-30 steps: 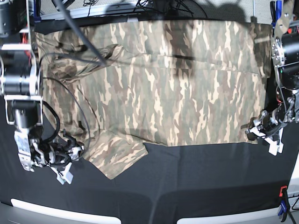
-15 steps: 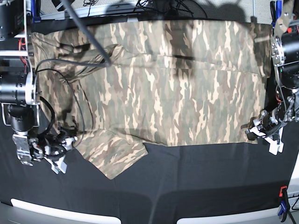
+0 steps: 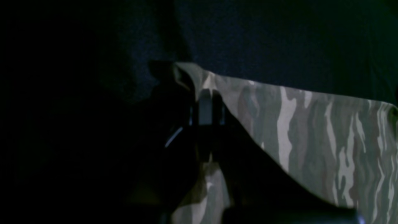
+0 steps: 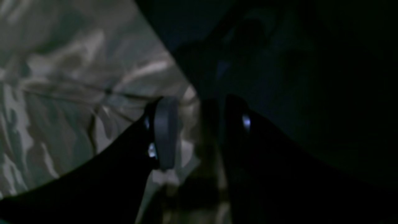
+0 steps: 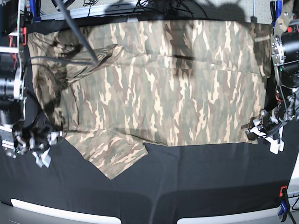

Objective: Layout the t-shirt on the table in an organized manner, then fold the t-shirt properly
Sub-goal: 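Lift the hem corners with both grippers, then fold the hem over toward the collar edge with both grippers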

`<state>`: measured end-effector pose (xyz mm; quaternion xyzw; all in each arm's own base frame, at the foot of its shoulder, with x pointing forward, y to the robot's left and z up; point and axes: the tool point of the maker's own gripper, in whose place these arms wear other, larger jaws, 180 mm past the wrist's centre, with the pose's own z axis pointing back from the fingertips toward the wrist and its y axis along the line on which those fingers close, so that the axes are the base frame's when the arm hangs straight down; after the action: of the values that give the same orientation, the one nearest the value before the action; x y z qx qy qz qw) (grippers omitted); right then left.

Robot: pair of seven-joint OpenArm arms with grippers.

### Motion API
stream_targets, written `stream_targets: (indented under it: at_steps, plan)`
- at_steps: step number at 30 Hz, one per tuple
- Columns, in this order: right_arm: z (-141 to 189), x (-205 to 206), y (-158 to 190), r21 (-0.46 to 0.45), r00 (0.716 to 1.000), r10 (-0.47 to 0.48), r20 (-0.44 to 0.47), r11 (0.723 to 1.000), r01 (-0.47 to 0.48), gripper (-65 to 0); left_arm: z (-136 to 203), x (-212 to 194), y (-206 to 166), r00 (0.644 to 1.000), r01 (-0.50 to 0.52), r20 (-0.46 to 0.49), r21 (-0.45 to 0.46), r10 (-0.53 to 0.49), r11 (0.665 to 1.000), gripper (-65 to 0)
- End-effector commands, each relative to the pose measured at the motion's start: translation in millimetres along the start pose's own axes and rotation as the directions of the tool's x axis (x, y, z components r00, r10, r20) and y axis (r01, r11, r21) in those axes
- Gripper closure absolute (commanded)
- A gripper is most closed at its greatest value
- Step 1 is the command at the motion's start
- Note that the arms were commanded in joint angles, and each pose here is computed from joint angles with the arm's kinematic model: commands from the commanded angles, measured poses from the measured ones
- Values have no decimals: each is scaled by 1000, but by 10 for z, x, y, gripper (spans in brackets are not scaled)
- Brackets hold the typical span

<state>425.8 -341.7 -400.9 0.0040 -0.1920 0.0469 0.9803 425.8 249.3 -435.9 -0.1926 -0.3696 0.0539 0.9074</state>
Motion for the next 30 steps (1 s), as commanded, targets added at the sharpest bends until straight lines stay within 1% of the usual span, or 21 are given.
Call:
stream_targets:
  at_steps: [1,5,9,12,17,21,23,24,27,28,30]
  plan:
    - [131,229,-64,-2,998,-7,65,1000,7,-248,29,124,12,1000,15,9,2,-15,1000,0]
    - [95,204,106,88,997,-17,79,996,10,-248,29,126,12,1000,15,10,2,-15,1000,0]
    - [94,243,234,141,996,-30,89,990,17,-248,29,127,12,1000,14,10,2,-14,1000,0]
    - [83,258,323,168,996,-8,93,986,-8,-248,29,126,12,1000,15,9,2,-15,1000,0]
    - [72,276,371,173,996,-1,95,985,-15,-244,29,126,11,1000,15,9,2,-15,1000,0]
    - [49,265,409,172,996,15,86,985,-30,-203,27,125,7,1000,15,9,1,-15,1000,0]
    - [33,247,432,167,996,44,73,984,-56,-175,21,121,-2,1000,14,9,-1,-14,1000,0]
    - [24,230,450,168,996,64,66,983,-74,-147,13,117,-15,1000,14,9,-3,-14,1000,0]
    - [23,258,522,194,994,76,85,977,-91,-22,-36,92,-98,1000,10,6,-19,-10,1000,0]
    - [28,287,522,195,992,72,102,977,-91,0,-56,84,-133,1000,8,7,-26,-8,1000,0]
    - [44,354,499,191,988,61,142,978,-88,0,-96,87,-205,1000,5,19,-39,-4,999,0]
